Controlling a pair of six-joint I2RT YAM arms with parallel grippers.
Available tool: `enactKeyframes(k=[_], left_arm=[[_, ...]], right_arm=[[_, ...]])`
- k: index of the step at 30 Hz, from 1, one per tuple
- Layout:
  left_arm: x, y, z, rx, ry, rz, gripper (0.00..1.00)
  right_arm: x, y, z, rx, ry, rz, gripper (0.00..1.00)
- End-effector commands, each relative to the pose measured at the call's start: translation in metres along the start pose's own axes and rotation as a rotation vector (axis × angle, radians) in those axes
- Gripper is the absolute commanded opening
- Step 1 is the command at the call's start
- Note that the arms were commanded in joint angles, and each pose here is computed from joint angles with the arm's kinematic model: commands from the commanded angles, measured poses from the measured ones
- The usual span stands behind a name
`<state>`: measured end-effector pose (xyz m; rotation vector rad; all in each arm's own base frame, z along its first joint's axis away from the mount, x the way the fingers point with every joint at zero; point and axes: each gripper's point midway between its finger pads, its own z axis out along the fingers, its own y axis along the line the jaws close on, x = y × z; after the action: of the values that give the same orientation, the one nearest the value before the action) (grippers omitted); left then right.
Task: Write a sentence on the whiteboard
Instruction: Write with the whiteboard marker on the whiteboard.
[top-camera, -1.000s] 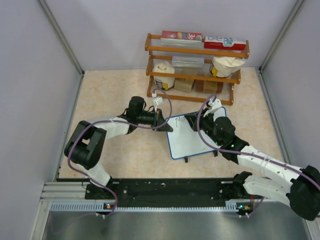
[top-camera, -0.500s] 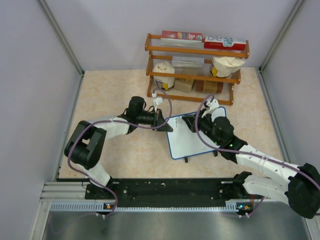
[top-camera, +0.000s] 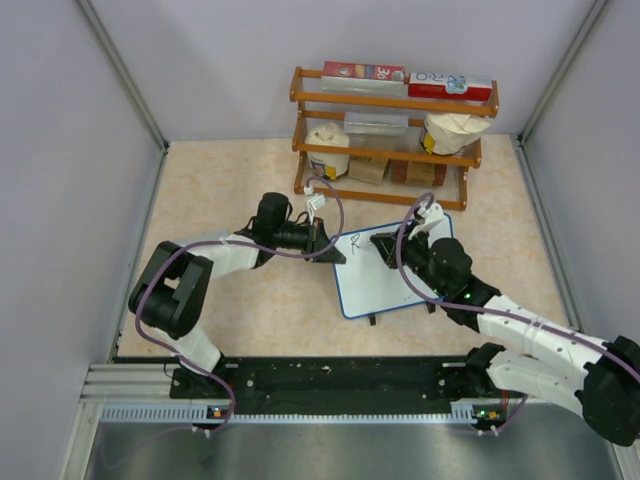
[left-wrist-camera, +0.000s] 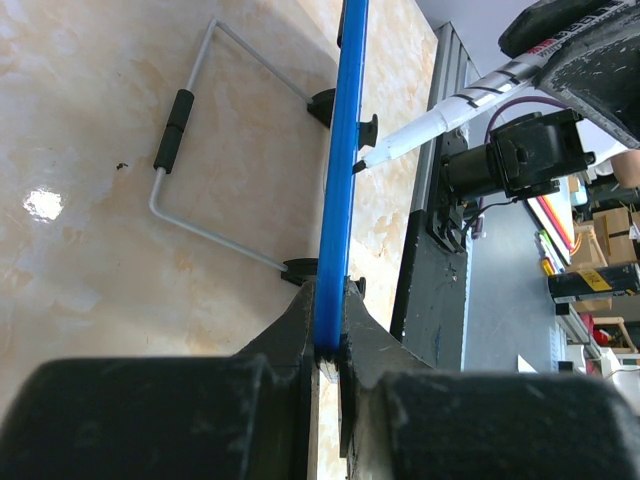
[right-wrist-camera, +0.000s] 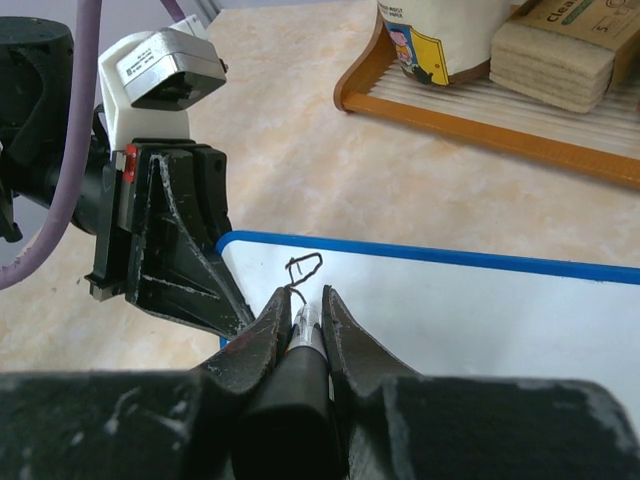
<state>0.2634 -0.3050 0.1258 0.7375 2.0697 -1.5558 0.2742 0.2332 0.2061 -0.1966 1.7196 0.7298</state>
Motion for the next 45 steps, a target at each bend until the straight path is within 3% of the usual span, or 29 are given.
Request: enactKeyframes(k=[1, 18, 30, 45], left_arm=[[0.015, 0.028, 0.003, -0.105, 0.027, 0.033, 0.00], [0.014, 0.028, 0.003, -0.102, 0.027, 0.036, 0.00], [0.015, 0.030, 0.003, -0.109, 0.031, 0.030, 0.00], [0.015, 0.030, 0.004, -0.103, 0.033, 0.029, 0.00]], right_arm=[[0.006, -0.012, -0.004, 0.042, 0.013, -0.018, 0.00], [0.012, 0.005, 0.001, -0.055, 0.023, 0.002, 0.00], [-0.028, 0.010, -0.016, -0.084, -0.104, 0.086, 0.00], [-0.036, 0.004, -0.005, -0.050, -0.101, 0.044, 0.00]])
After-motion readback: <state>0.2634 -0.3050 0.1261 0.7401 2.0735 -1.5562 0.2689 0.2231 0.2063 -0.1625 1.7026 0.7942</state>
